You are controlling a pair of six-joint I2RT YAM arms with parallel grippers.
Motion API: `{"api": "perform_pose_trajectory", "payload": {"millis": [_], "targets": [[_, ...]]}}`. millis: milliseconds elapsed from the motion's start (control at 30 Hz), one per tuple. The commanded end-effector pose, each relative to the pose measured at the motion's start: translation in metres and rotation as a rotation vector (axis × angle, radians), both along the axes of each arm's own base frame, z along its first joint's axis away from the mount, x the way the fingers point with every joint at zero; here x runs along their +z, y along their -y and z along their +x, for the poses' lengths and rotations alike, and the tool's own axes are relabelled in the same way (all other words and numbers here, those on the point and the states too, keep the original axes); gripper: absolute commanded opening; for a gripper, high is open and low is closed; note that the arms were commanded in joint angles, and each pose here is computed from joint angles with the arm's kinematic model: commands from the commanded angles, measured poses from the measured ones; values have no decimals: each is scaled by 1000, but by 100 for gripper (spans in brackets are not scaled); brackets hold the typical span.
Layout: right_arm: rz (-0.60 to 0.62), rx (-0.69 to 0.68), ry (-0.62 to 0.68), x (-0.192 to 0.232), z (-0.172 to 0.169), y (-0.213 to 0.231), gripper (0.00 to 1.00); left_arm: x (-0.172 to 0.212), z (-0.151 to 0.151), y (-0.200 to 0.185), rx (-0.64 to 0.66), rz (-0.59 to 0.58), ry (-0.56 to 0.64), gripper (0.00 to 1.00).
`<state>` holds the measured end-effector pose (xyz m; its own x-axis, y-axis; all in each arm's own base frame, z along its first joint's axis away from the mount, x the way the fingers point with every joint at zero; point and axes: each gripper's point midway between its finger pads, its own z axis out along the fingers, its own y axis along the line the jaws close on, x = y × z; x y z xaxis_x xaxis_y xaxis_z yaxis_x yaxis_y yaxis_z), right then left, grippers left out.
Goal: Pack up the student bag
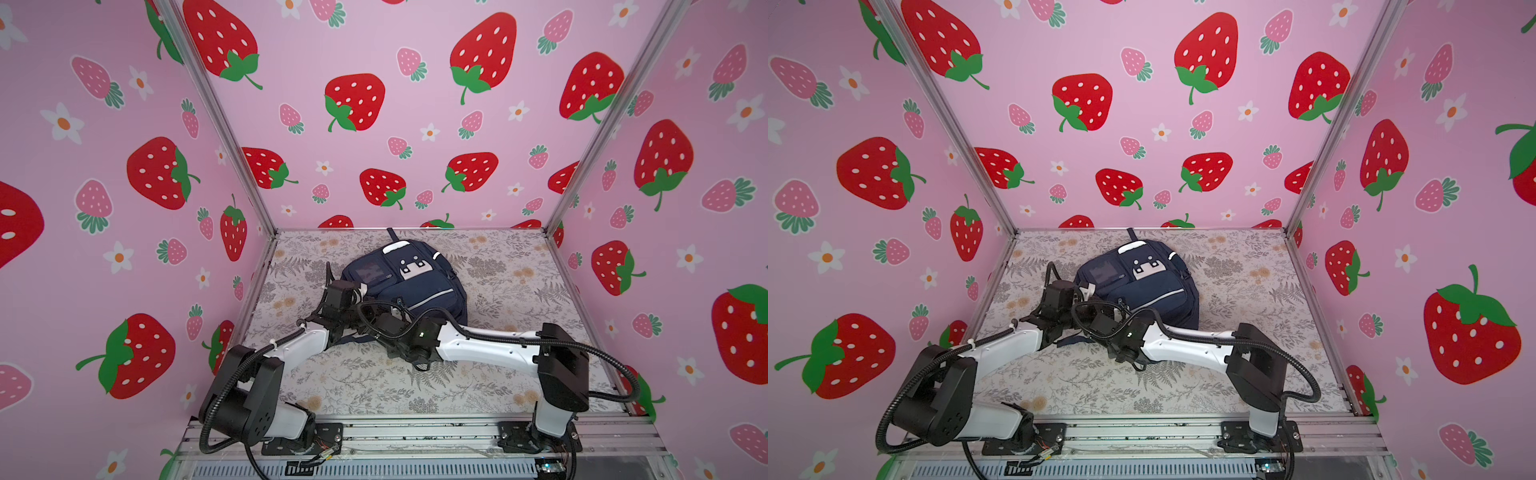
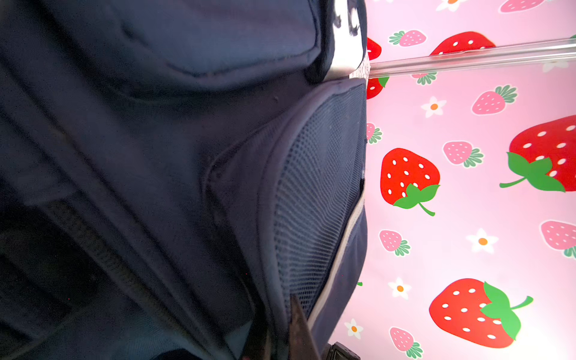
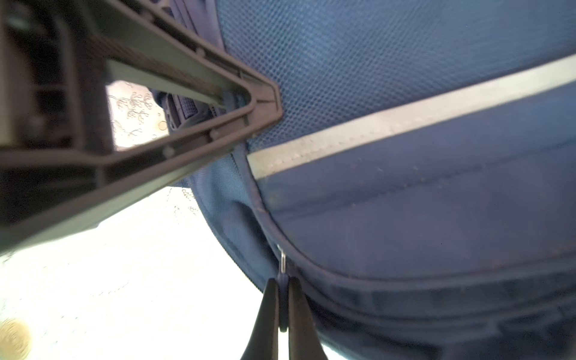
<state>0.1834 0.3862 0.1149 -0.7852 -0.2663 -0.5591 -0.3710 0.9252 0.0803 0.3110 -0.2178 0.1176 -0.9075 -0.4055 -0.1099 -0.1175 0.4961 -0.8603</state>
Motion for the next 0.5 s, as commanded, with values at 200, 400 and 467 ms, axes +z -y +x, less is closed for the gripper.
{"api": "perform_pose_trajectory", "payload": {"millis": [200, 400, 467], "targets": [[-49, -62, 43, 13, 4, 59, 0, 27, 15, -2, -3, 15, 95, 0], [-89, -120, 74, 12, 23, 95, 0, 28, 13, -11, 18, 28, 97, 0], [-105, -144, 85, 10, 31, 109, 0, 29, 13, -14, 24, 32, 99, 0]]}}
